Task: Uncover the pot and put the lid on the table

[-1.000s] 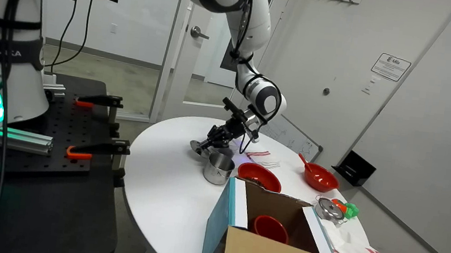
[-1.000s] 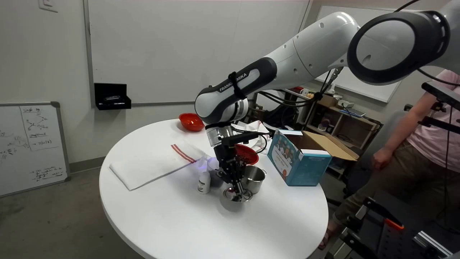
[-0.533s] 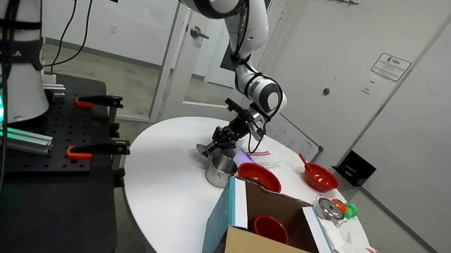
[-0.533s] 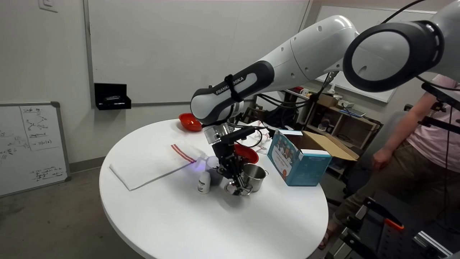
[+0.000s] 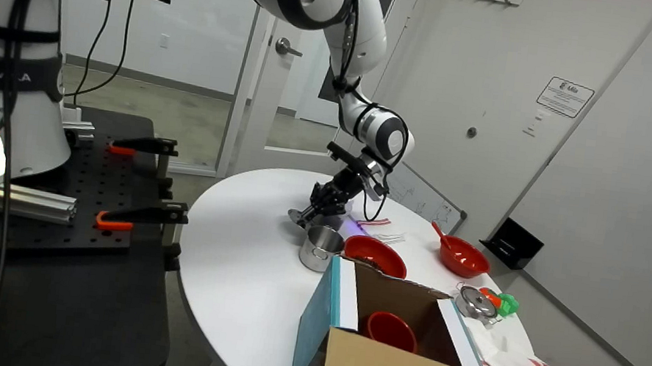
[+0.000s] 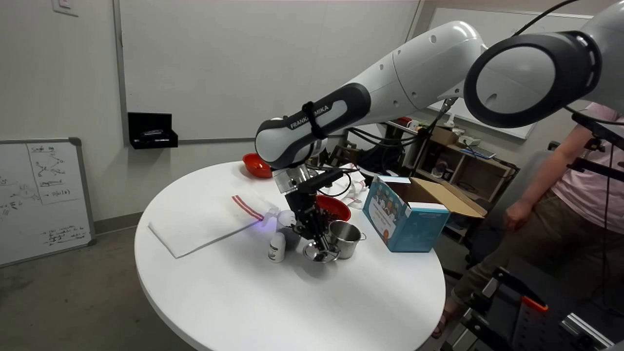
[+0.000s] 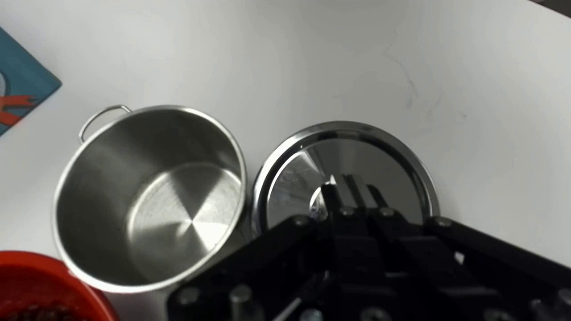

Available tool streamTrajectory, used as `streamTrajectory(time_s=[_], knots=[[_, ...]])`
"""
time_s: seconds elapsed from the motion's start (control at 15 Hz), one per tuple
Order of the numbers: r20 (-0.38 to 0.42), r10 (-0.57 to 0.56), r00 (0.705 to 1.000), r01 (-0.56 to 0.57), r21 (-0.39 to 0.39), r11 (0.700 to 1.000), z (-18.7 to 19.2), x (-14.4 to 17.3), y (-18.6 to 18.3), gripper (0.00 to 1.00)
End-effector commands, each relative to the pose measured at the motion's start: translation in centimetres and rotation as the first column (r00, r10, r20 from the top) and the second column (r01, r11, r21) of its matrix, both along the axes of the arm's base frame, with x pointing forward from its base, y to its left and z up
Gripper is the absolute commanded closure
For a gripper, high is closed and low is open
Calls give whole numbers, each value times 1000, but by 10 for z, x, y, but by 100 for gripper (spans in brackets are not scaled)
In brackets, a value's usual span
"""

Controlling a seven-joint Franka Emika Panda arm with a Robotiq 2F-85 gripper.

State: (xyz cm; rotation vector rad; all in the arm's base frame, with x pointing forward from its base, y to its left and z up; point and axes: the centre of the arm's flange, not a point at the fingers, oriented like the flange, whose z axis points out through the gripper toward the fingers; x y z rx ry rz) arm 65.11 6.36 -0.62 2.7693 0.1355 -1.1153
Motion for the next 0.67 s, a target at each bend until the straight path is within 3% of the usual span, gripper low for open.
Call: streamTrajectory(time_s=[0.0, 0.6], knots=[[-16, 60, 998, -59, 20, 998, -1, 18, 6, 100], [-2, 61, 998, -61, 54, 997, -27, 29, 3, 100]])
